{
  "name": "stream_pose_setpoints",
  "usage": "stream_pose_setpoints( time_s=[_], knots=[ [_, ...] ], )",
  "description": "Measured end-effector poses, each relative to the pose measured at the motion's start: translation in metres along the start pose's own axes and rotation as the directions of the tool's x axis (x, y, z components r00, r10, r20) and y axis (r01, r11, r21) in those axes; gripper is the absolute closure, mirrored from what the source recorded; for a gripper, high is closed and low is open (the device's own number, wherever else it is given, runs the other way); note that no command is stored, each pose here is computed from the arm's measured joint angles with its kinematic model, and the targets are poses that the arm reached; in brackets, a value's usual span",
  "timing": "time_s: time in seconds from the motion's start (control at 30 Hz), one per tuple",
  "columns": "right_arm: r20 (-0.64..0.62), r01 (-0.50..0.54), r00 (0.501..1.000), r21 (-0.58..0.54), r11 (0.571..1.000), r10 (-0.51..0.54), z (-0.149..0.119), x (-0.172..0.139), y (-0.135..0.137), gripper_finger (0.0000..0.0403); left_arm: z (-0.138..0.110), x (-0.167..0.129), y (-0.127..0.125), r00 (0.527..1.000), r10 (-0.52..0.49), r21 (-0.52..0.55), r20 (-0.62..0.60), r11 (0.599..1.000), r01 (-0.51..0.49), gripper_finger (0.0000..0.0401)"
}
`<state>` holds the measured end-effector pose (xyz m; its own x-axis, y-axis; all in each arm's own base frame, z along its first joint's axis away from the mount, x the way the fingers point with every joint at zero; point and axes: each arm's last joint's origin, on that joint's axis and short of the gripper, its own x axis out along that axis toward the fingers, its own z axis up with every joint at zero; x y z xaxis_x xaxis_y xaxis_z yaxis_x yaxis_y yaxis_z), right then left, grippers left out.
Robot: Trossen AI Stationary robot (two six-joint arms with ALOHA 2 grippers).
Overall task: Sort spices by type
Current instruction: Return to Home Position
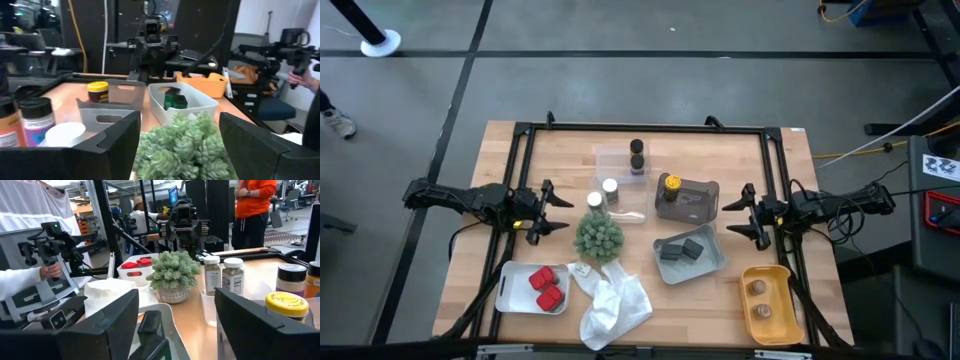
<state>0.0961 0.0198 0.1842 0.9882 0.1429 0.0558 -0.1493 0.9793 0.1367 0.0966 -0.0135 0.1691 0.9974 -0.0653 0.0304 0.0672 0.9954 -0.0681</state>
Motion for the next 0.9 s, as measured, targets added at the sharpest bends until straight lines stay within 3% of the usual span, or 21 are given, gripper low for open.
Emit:
stream_pose_setpoints(
  time_s=[0.37,0.6,0.9],
  knots=[
    [0.014,-0.001,1.0,-0.004,1.0,0.002,-0.01,0.002,-0.001,0.0143,-0.001,0.0,0.0,1.0,-0.014,0.026,-0.006,1.0,0.014,0.0148],
    [-0.061,0.036,0.997,-0.011,0.999,-0.037,-0.018,0.002,-0.003,0.0143,-0.001,0.0,-0.001,1.0,-0.026,0.057,-0.01,0.998,0.026,0.0148],
    [-0.067,0.033,0.997,-0.1,0.994,-0.039,-0.018,0.002,-0.003,0.0143,-0.001,0.0,-0.001,1.0,-0.025,0.105,-0.011,0.994,0.026,0.0148]
  ],
)
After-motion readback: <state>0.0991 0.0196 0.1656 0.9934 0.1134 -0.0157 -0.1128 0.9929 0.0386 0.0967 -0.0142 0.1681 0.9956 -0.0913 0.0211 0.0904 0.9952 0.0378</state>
